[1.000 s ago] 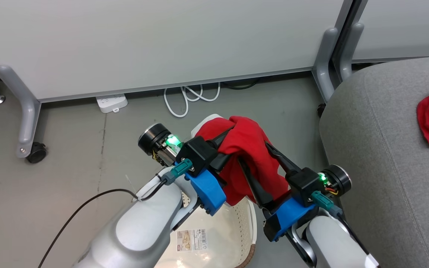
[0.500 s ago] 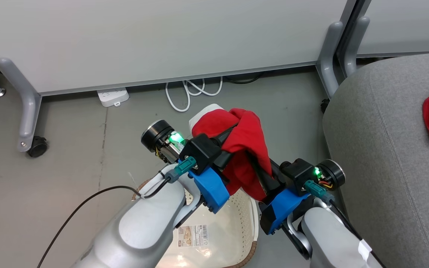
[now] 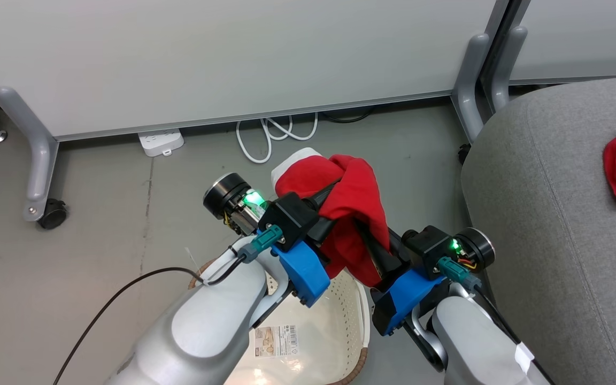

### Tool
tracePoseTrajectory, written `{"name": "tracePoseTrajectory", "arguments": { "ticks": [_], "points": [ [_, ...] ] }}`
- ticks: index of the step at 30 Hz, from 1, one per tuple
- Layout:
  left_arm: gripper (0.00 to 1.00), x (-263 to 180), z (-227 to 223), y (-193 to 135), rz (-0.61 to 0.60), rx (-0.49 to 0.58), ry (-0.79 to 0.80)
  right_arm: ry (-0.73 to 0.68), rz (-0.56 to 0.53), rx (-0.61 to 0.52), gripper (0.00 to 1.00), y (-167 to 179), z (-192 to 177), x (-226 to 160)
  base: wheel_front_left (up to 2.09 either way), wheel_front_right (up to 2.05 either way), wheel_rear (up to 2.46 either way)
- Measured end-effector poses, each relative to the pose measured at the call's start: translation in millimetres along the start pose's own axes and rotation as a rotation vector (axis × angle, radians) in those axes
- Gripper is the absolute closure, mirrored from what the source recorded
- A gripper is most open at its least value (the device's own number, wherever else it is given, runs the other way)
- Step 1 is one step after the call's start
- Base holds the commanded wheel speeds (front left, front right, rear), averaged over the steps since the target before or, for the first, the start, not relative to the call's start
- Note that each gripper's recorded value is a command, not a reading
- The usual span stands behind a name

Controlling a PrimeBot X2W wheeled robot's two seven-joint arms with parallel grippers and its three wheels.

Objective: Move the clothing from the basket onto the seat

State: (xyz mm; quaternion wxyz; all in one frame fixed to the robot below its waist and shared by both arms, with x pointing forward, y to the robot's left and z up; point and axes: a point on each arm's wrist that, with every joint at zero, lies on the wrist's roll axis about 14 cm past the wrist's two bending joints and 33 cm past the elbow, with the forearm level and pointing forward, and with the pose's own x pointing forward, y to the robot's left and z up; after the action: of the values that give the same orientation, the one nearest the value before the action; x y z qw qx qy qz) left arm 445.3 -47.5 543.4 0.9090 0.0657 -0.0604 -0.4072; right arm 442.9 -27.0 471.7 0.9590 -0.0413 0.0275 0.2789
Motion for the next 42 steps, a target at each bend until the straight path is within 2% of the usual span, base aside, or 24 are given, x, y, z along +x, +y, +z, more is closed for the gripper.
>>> {"name": "tracePoseTrajectory", "arguments": {
  "ticks": [1,2,3,12,23,34,42],
  "points": [
    [1.0,0.0,0.1,-0.1,0.0,0.0,0.0,-0.001,0.0,0.001,1.0,0.0,0.3,0.0,0.0,0.0,0.0],
    [0.62,0.0,0.1,-0.1,0.001,-0.001,0.0,-0.001,0.0,0.001,1.0,0.0,0.5,-0.1,0.0,0.0,0.0],
    [0.0,-0.1,0.2,-0.1,0.001,-0.002,-0.001,-0.002,-0.001,0.003,1.0,-0.2,0.7,-0.1,0.0,0.0,0.0],
    [0.0,-0.2,-6.6,-0.2,0.002,-0.011,0.013,-0.013,-0.024,0.025,1.0,-7.2,2.5,1.0,0.0,0.0,0.0],
    [0.0,10.8,-23.0,-11.6,-0.042,-0.034,0.036,-0.047,-0.16,0.066,1.0,-51.2,7.9,-8.7,0.0,0.0,0.0],
    [0.0,39.4,-35.5,-43.0,-0.157,-0.064,0.03,-0.089,-0.38,0.068,1.0,-121.3,15.9,-45.9,0.0,0.0,0.0],
    [0.0,61.6,-43.2,-86.1,-0.294,-0.093,0.019,-0.103,-0.595,0.06,1.0,-175.4,15.8,-102.8,0.0,0.0,0.0]
  ]
}}
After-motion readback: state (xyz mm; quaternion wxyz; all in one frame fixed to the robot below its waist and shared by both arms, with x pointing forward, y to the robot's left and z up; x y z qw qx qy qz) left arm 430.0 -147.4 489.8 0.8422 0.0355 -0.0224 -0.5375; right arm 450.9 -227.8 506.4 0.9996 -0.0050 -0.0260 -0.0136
